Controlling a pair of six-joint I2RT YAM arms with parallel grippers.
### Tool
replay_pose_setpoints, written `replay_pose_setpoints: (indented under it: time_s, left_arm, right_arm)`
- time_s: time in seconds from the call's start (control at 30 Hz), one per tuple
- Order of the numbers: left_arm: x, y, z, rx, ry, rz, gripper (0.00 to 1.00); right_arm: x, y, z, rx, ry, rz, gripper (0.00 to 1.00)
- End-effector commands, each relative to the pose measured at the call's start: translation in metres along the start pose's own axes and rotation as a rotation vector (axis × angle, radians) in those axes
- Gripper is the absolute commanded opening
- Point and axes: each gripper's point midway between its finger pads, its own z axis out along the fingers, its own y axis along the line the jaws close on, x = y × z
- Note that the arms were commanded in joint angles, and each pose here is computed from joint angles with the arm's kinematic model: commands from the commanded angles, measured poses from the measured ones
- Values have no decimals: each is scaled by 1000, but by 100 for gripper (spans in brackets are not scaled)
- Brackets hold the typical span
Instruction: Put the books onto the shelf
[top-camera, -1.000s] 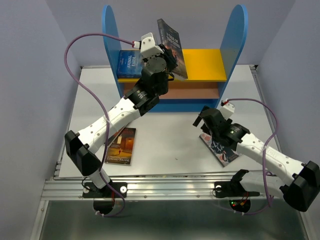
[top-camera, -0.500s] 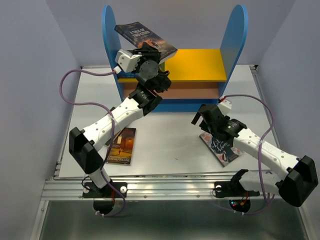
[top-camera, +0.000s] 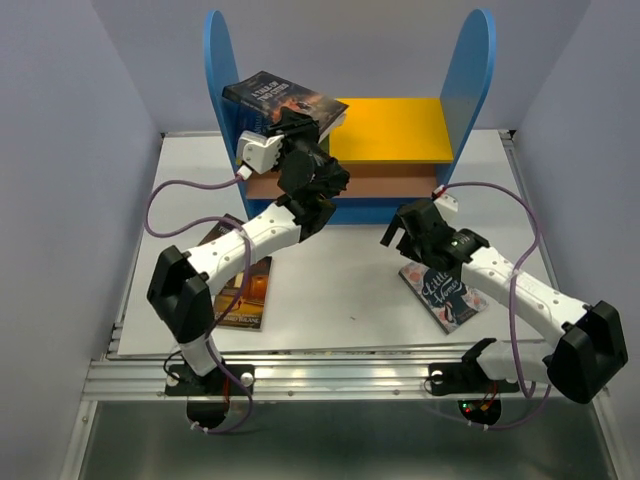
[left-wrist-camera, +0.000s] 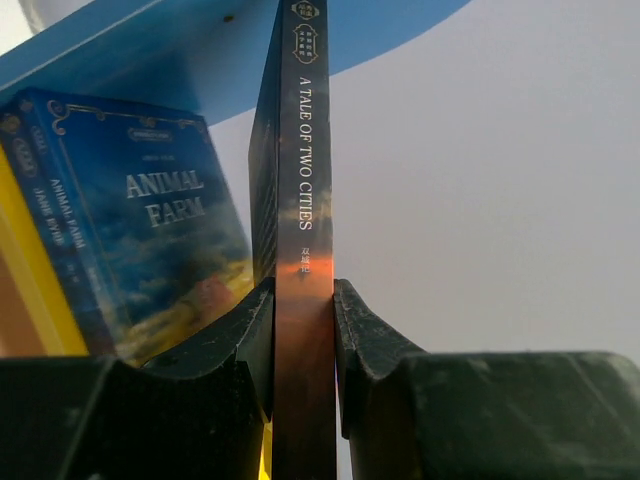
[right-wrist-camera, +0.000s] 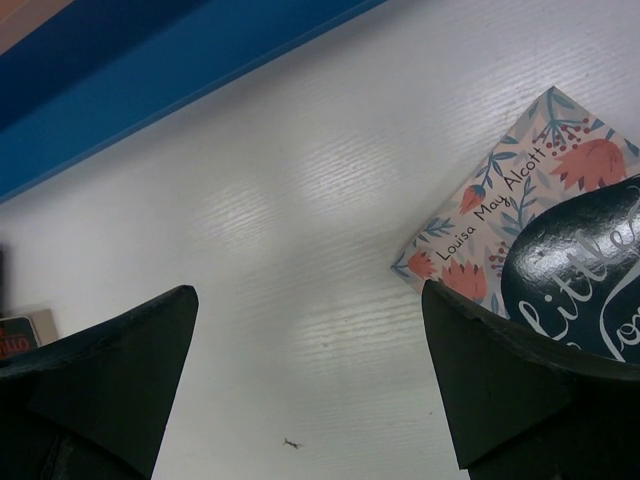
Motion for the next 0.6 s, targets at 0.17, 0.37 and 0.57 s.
replay_pose_setpoints:
  time_s: [0.17, 0.37, 0.57]
  left_arm:
    - [1, 12, -10, -157, 52, -237, 0]
    - [-4, 19, -6, -164, 38, -262, 0]
    - [-19, 33, -4, -170, 20, -279, 0]
  right_arm:
    - [-9, 17, -4, -63, 20, -8, 100]
    - [-10, 11, -7, -61, 12, 7, 100]
    - [-5, 10, -6, -68, 30, -2, 100]
